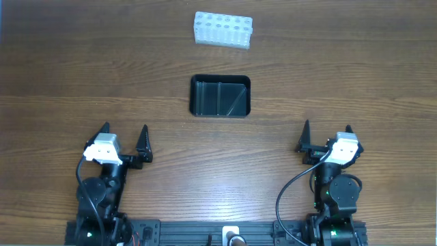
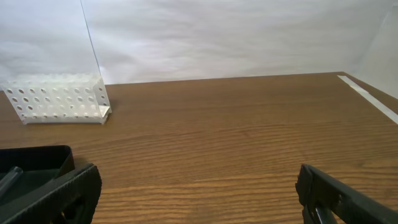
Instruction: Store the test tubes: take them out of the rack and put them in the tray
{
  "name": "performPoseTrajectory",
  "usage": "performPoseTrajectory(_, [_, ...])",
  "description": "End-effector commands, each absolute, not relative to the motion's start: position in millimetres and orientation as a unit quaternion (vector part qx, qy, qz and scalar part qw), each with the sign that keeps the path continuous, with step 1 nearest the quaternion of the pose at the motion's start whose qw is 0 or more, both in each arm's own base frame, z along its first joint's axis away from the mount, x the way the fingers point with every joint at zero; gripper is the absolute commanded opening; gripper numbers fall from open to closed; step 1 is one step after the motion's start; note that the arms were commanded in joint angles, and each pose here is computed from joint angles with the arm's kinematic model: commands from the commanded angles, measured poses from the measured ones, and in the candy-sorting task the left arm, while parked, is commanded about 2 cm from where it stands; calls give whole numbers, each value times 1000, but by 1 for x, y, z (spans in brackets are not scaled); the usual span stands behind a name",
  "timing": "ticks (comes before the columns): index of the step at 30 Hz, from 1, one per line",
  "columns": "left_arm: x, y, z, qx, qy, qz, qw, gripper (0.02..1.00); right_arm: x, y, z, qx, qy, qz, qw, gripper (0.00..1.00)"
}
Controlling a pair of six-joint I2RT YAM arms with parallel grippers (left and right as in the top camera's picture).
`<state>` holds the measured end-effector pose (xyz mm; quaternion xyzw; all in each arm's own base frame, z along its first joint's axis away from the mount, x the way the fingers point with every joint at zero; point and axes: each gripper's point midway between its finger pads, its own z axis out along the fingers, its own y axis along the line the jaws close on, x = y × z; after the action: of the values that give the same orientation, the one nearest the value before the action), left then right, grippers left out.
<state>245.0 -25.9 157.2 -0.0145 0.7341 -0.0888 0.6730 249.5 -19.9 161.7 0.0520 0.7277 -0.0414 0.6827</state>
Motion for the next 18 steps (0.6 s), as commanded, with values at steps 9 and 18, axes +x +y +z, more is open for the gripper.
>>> performPoseTrajectory(9, [245, -26, 157, -9, 733, -86, 674, 1000, 245, -22, 160, 51, 726, -46, 684, 993])
performPoseTrajectory(18, [245, -26, 157, -9, 733, -86, 674, 998, 245, -22, 160, 52, 726, -46, 684, 993])
